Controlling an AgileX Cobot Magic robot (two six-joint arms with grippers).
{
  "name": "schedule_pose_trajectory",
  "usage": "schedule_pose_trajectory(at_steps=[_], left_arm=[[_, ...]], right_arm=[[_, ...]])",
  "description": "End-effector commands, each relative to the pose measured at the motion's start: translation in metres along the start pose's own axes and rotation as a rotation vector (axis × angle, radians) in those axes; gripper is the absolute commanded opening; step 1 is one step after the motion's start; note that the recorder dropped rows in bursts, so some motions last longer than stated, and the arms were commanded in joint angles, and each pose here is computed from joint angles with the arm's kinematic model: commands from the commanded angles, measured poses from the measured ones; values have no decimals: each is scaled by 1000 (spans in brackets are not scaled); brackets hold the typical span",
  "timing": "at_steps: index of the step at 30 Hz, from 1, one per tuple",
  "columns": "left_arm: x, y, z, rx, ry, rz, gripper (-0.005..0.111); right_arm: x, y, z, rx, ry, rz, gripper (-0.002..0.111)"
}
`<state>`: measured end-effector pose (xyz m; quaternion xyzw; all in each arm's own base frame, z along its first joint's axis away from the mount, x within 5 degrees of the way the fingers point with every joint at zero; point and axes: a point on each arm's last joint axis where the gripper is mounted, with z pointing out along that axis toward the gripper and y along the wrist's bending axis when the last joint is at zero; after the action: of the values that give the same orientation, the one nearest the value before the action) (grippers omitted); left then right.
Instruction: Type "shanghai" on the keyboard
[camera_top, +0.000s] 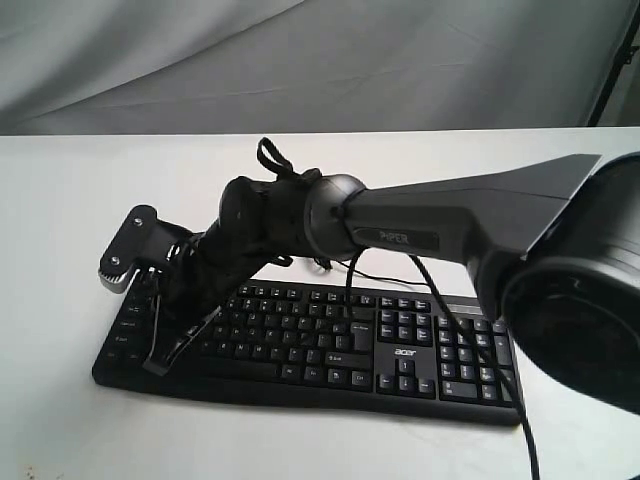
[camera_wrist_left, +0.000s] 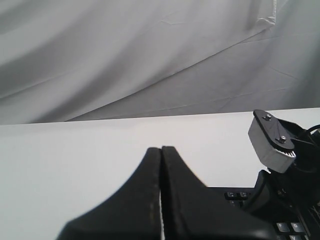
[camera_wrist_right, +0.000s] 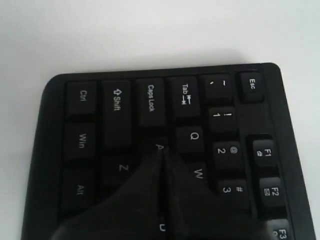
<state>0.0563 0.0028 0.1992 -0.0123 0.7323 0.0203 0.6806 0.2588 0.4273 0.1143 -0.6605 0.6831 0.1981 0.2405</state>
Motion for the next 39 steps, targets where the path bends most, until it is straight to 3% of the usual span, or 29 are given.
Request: schedule_pose_trajectory(at_steps=[1, 6, 12, 23, 39], left_arm=[[0, 0, 0, 7, -7, -2, 0], [0, 0, 0, 7, -7, -2, 0], [0, 0, 0, 7, -7, -2, 0], [0, 0, 0, 7, -7, -2, 0], [0, 0, 0, 7, -7, -2, 0]], right_arm=[[-2, -1, -1, 7, -3, -3, 0], [-5, 0, -7, 4, -8, -6, 0], [-31, -5, -59, 78, -28, -63, 0], [34, 3, -86, 168, 8, 92, 0], [47, 4, -63, 133, 21, 123, 0]])
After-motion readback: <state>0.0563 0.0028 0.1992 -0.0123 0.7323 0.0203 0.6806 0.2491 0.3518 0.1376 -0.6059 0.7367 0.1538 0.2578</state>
